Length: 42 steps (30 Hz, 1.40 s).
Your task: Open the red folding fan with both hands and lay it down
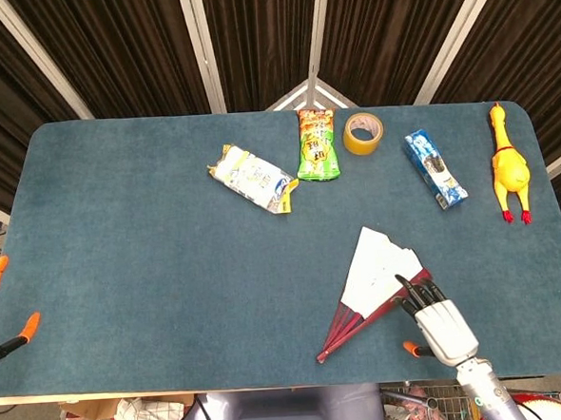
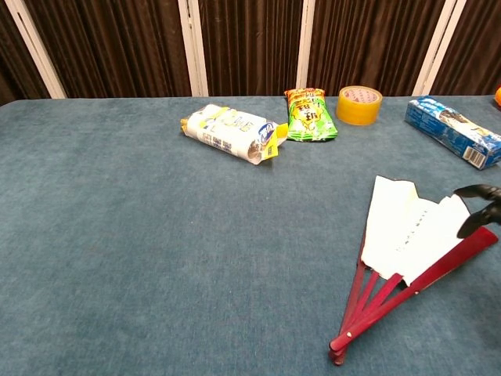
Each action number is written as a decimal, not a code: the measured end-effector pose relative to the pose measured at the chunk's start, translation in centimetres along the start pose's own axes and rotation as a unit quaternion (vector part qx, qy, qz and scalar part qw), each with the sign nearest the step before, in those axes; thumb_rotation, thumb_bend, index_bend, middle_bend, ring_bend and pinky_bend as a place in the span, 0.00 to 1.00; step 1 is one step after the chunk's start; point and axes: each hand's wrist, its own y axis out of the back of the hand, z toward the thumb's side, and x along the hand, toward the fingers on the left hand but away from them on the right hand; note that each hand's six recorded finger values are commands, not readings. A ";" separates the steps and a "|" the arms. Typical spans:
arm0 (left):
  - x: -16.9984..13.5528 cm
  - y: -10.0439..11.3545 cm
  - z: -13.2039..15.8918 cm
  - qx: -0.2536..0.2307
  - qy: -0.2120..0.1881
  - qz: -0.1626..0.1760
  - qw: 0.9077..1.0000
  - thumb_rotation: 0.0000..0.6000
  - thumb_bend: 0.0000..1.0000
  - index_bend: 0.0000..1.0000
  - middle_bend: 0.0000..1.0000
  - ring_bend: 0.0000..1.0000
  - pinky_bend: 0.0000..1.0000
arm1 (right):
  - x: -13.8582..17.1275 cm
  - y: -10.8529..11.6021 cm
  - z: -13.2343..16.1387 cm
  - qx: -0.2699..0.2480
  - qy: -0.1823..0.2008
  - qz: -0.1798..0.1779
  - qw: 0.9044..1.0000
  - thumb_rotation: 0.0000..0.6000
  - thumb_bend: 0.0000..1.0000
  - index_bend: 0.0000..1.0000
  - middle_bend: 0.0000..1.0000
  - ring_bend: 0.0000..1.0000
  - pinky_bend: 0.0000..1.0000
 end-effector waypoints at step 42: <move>0.5 -1.2 0.2 0.019 0.007 -0.010 1.000 1.00 0.38 0.09 0.00 0.00 0.08 | -5.2 -3.4 0.5 0.020 0.028 0.012 0.999 1.00 0.26 0.47 0.07 0.21 0.13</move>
